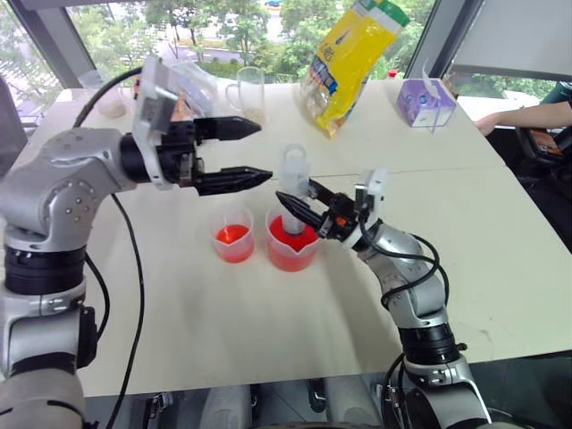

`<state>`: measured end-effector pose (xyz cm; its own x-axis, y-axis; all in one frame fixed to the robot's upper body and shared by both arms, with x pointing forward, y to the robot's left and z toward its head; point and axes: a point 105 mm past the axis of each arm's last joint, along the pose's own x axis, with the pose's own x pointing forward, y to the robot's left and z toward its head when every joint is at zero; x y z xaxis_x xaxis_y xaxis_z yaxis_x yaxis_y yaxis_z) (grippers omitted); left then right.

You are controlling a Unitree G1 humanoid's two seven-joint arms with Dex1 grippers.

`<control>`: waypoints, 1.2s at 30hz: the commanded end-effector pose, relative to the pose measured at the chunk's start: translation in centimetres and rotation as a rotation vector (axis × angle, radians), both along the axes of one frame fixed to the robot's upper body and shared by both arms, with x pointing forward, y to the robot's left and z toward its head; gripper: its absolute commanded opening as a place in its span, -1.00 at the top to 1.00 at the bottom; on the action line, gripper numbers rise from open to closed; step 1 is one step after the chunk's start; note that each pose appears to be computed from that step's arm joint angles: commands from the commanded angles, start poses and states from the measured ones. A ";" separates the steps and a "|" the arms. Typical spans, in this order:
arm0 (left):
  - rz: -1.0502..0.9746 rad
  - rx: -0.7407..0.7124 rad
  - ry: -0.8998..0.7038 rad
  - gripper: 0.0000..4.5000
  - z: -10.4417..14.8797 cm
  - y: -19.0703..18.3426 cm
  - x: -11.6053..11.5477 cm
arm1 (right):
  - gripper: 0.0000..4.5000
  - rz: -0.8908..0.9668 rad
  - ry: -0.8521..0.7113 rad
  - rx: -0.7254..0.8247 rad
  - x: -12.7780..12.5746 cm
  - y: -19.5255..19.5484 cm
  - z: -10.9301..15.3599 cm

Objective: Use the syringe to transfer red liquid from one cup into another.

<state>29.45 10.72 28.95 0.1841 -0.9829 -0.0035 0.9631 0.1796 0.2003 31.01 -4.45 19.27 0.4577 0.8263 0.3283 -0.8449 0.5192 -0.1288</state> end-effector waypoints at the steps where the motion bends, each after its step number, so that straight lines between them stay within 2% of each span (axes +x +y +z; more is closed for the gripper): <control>1: -0.029 -0.025 -0.048 -1.00 1.3 -1.0 0.2 | 0.39 0.002 -0.040 -0.009 -0.4 0.0 0.4; 9: -0.064 -0.030 -0.024 -1.00 0.7 -2.2 0.8 | 0.39 0.008 -0.056 -0.028 -0.6 0.1 0.4; 10: -0.066 -0.020 -0.018 -0.75 0.4 -2.3 0.8 | 0.39 0.009 -0.057 -0.029 -0.6 0.2 0.5; 11: -0.067 -0.008 -0.015 -0.63 0.1 -2.3 0.8 | 0.39 0.011 -0.058 -0.029 -0.6 0.3 0.6; 18: -0.056 0.021 -0.006 0.97 -1.0 -2.6 1.3 | 0.39 0.021 -0.070 -0.028 -0.8 0.6 1.0; 24: -0.043 0.003 -0.028 0.99 -0.3 -2.6 1.5 | 0.39 0.028 -0.075 -0.032 -0.8 0.6 1.1; 36: -0.031 -0.070 -0.132 0.99 4.1 -1.9 1.2 | 0.39 0.097 -0.008 -0.076 -1.4 0.9 -0.5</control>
<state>31.05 7.87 29.05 0.1226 -0.9924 -0.0101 0.9720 0.1180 0.2032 30.59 -4.47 19.77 0.4302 0.8468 0.3128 -0.8502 0.4965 -0.1748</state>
